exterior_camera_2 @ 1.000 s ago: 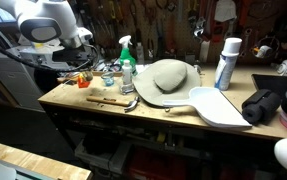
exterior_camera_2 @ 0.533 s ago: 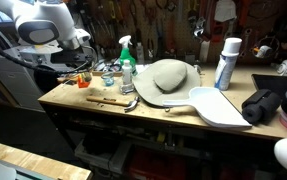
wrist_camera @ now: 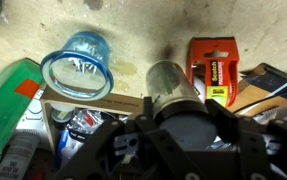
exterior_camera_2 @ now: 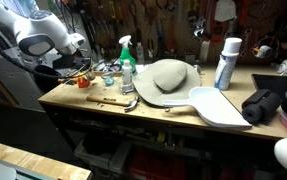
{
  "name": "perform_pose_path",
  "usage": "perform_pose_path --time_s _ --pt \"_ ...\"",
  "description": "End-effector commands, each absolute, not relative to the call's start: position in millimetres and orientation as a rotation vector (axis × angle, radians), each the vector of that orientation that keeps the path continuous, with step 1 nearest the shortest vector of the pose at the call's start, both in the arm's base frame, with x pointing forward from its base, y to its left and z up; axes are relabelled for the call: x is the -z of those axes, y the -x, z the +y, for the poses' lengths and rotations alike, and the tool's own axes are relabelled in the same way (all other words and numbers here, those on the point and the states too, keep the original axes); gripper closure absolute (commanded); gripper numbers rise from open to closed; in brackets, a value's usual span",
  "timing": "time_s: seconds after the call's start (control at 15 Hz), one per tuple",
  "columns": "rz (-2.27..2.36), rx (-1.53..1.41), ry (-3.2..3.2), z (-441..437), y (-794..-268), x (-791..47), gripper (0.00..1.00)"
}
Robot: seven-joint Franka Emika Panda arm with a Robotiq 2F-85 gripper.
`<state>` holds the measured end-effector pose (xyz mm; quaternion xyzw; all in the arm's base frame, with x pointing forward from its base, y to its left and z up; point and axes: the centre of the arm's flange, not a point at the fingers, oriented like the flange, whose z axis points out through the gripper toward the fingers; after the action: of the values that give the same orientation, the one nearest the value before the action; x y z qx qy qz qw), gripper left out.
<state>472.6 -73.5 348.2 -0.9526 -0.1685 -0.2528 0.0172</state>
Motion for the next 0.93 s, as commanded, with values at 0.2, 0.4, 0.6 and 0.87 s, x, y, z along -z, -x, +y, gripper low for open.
perform_pose_path --time_s 0.2,0.4,0.6,0.87 --pt "-0.559 0.708 3.093 -46.5 -508.7 -337.8 0.70" --pt "-0.520 0.610 3.107 -38.6 -527.7 -339.3 0.70" --pt "-0.444 0.487 3.107 -36.3 -549.6 -364.6 0.70" --pt "-0.434 0.443 3.093 -35.4 -550.2 -370.0 0.45"
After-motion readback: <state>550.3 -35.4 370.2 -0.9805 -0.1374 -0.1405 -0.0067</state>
